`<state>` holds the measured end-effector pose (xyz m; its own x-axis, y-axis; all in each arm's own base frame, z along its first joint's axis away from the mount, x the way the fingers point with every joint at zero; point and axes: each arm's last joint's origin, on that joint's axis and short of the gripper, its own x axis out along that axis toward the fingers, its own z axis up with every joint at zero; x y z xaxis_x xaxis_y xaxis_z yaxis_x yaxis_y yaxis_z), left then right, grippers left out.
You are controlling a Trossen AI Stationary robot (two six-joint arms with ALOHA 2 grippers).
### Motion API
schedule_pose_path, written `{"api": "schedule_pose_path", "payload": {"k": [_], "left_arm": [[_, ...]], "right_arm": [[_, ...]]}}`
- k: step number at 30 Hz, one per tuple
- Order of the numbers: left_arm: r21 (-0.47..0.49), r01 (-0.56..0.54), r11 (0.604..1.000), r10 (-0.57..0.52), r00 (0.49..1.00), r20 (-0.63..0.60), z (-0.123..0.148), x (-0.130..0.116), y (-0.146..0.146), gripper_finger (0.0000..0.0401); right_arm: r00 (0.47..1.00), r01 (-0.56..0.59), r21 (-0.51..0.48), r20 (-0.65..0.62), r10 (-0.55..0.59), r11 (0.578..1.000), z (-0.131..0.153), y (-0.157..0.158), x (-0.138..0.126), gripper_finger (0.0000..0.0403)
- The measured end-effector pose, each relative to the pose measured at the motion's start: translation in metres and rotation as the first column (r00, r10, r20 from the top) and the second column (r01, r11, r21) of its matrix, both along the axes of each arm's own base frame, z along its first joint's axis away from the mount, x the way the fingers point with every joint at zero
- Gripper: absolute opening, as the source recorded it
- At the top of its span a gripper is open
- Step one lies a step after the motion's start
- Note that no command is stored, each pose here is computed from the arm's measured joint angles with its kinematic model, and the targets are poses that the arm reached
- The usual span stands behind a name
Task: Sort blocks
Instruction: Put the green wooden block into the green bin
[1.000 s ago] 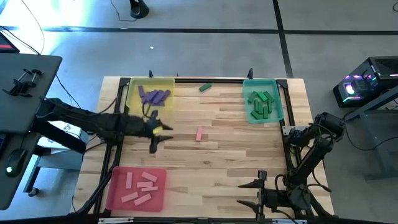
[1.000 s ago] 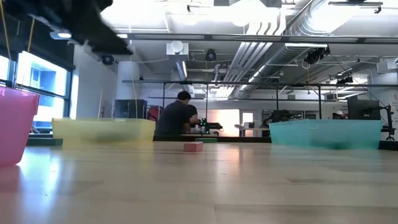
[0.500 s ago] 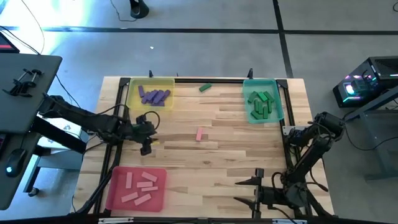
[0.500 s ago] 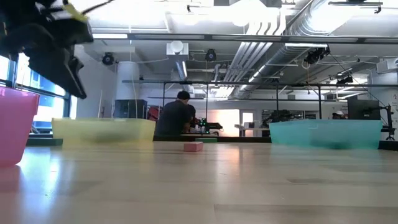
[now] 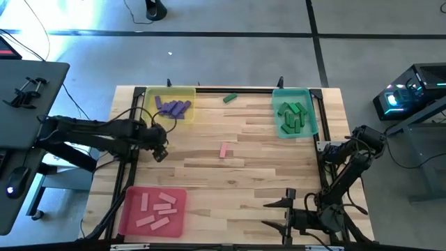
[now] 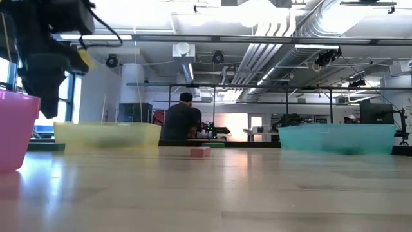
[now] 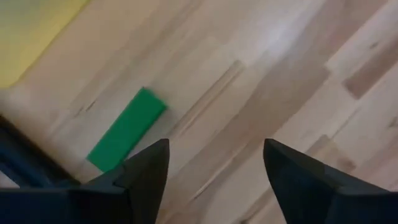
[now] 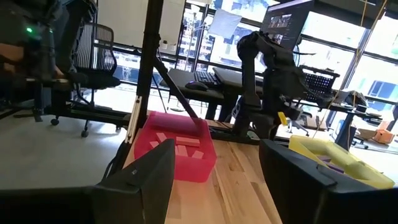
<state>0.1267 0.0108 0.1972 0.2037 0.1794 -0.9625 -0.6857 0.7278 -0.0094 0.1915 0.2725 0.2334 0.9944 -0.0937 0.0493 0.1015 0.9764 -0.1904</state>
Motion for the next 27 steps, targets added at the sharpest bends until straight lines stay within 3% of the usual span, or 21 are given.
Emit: {"api": "schedule_pose_path", "payload": {"k": [6, 9, 15, 20, 27], "left_arm": [[-0.035, -0.003, 0.999, -0.003, 0.986, -0.164, -0.011, 0.014, 0.018, 0.0258], [-0.041, -0.029, 0.999, 0.016, 0.955, -0.297, -0.016, 0.024, 0.025, 0.0256], [-0.088, 0.058, 0.994, -0.097, 0.826, -0.555, -0.032, 0.043, 0.038, 0.0255], [-0.198, 0.195, 0.961, -0.278, 0.704, -0.654, -0.053, 0.053, 0.044, 0.0255], [-0.236, 0.193, 0.952, -0.305, 0.601, -0.739, -0.077, 0.059, 0.047, 0.0254]], "right_arm": [[1.0, -0.021, -0.015, 0.004, 0.021, 1.0, 0.0, -0.004, 0.008, 0.022], [0.999, -0.033, -0.029, 0.005, 0.034, 0.999, 0.0, -0.006, 0.012, 0.022], [0.999, -0.033, -0.032, 0.006, 0.033, 0.999, 0.0, -0.008, 0.015, 0.022], [0.999, -0.033, -0.043, 0.005, 0.034, 0.999, 0.0, -0.008, 0.015, 0.022], [0.999, -0.037, -0.043, 0.005, 0.037, 0.998, 0.0, -0.008, 0.014, 0.022]]}}
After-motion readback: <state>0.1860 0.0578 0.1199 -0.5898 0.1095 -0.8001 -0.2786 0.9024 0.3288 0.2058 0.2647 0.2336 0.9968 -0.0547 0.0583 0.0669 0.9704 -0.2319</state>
